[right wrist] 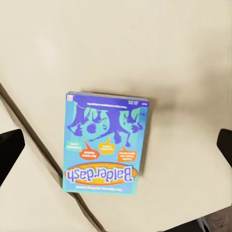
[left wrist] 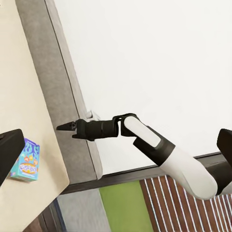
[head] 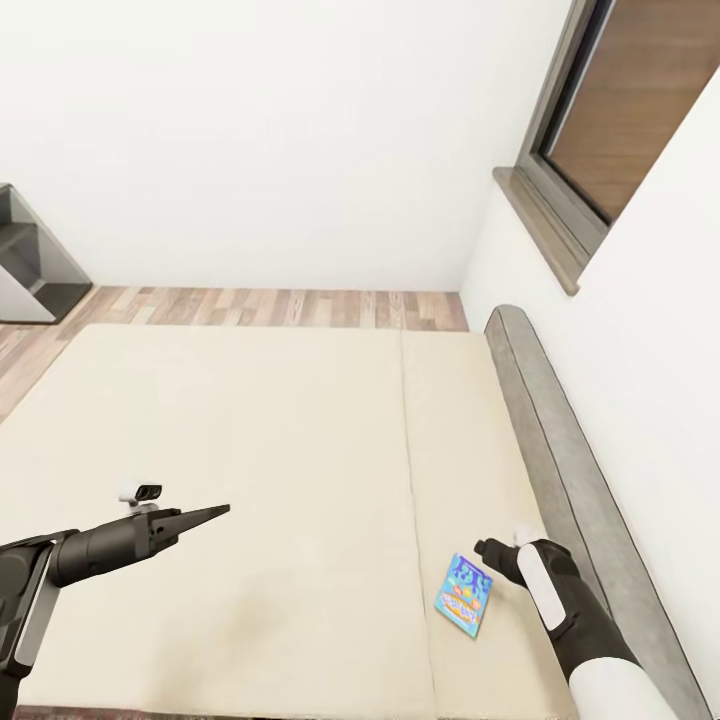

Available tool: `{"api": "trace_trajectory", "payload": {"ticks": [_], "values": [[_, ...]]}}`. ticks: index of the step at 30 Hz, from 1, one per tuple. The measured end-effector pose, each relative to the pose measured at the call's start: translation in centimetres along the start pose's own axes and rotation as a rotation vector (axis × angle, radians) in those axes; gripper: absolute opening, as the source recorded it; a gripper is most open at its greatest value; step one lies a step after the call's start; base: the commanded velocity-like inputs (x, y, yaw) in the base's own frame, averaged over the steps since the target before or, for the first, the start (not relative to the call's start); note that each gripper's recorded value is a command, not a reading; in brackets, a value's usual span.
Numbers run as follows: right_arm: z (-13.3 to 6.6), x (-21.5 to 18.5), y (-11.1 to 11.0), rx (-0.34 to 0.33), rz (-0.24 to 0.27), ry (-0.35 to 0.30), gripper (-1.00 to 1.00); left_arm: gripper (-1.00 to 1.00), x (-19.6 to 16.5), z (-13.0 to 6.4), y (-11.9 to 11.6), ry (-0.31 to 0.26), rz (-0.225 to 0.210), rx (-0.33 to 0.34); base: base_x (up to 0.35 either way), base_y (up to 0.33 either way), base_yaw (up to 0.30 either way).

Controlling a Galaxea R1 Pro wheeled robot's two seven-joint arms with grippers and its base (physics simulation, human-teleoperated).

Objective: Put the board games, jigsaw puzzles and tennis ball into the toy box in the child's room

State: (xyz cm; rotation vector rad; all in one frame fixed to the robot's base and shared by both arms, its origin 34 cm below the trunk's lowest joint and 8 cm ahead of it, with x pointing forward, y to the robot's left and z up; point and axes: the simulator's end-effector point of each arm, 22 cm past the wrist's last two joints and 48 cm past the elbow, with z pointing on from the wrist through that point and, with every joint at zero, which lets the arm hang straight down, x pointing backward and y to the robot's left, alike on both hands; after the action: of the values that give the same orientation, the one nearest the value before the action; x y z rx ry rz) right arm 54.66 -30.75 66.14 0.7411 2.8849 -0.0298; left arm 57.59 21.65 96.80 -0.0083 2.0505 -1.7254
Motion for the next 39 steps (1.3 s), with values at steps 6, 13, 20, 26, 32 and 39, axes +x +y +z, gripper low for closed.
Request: {"api": "trace_trajectory", "payload": {"ticks": [6, 13, 20, 26, 32, 39], "values": [[0.3, -0.2, 0.0, 0.002, 0.004, -0.009, 1.00, 1.00, 0.1, -0.1, 0.4, 0.002, -0.008, -0.005, 0.000, 0.000, 0.000], [0.5, -3.2, 1.1, -0.006, 0.024, -0.089, 1.00, 1.00, 0.3, 0.0, 0.9, 0.003, -0.019, -0.007, 0.000, 0.000, 0.000], [0.8, -4.3, 1.8, -0.013, 0.030, -0.112, 1.00, 1.00, 0.6, 0.0, 1.4, 0.006, -0.028, -0.011, 0.000, 0.000, 0.000], [1.2, -4.0, 1.8, -0.011, 0.030, -0.106, 1.00, 1.00, 0.8, 0.1, 1.8, 0.008, -0.037, -0.014, 0.000, 0.000, 0.000], [1.6, -3.7, 1.6, -0.006, 0.029, -0.098, 1.00, 1.00, 0.9, 0.0, 2.2, 0.010, -0.045, -0.018, 0.000, 0.000, 0.000], [2.1, -3.3, 1.6, -0.014, 0.027, -0.087, 1.00, 1.00, 1.1, 0.0, 2.6, 0.012, -0.055, -0.021, 0.000, 0.000, 0.000]]}}
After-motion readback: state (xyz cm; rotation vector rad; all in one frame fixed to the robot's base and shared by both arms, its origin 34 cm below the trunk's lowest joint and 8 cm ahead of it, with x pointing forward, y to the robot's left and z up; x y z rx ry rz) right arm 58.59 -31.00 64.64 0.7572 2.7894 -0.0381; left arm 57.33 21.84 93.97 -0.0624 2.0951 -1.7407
